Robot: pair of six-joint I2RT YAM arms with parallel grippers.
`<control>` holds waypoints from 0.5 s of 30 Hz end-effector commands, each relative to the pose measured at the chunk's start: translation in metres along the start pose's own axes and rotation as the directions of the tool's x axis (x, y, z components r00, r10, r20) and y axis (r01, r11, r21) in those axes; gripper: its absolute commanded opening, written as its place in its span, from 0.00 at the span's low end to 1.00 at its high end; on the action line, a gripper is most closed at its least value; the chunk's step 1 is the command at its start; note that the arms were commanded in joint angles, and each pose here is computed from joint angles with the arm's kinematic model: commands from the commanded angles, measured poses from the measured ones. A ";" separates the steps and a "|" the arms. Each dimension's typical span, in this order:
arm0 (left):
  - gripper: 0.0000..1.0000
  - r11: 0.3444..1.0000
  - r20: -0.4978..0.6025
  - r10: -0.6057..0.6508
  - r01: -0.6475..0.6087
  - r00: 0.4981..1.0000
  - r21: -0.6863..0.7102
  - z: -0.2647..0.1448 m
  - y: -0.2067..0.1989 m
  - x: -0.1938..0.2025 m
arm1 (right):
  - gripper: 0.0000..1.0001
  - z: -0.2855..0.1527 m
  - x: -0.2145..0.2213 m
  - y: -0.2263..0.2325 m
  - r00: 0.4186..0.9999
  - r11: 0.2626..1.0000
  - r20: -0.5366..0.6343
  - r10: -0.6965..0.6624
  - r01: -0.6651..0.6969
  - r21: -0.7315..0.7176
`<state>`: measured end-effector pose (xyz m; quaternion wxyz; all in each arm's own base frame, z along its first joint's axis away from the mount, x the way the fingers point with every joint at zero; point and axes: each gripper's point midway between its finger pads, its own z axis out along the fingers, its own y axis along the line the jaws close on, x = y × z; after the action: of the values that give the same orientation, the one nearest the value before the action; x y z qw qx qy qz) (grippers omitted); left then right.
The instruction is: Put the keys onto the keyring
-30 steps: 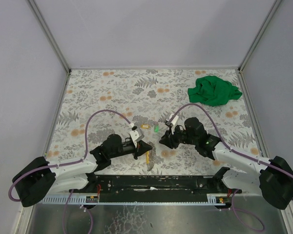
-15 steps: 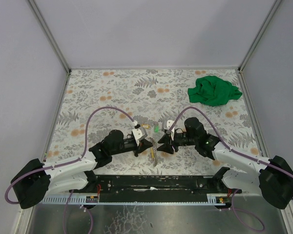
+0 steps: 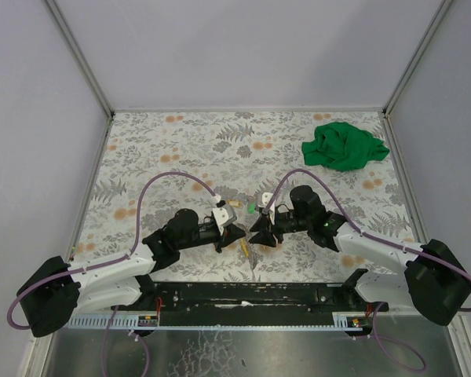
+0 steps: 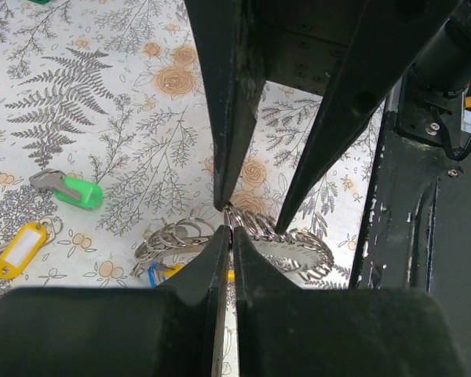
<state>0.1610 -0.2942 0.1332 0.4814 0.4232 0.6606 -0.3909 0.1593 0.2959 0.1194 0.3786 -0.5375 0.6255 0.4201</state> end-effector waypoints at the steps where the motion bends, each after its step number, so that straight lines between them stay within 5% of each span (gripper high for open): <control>1: 0.00 0.998 0.096 0.010 -0.004 0.995 -0.060 -0.001 0.011 -0.025 | 0.41 0.002 -0.024 0.006 0.998 0.998 0.054 -0.020 0.023 -0.062; 11: 0.00 0.978 0.096 -0.038 0.057 0.995 -0.201 -0.005 0.037 -0.024 | 0.28 -0.012 -0.015 0.036 0.998 0.986 -0.002 0.059 -0.059 -0.155; 15: 0.00 0.988 0.092 -0.017 0.031 0.996 -0.153 -0.005 0.028 -0.023 | 0.43 -0.017 -0.019 0.010 0.999 0.999 0.019 0.035 -0.035 0.023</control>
<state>0.1877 -0.2814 0.1335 0.5100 0.3622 0.6976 -0.3494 0.1310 0.2874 0.1234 0.3273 -0.5367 0.6284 0.4581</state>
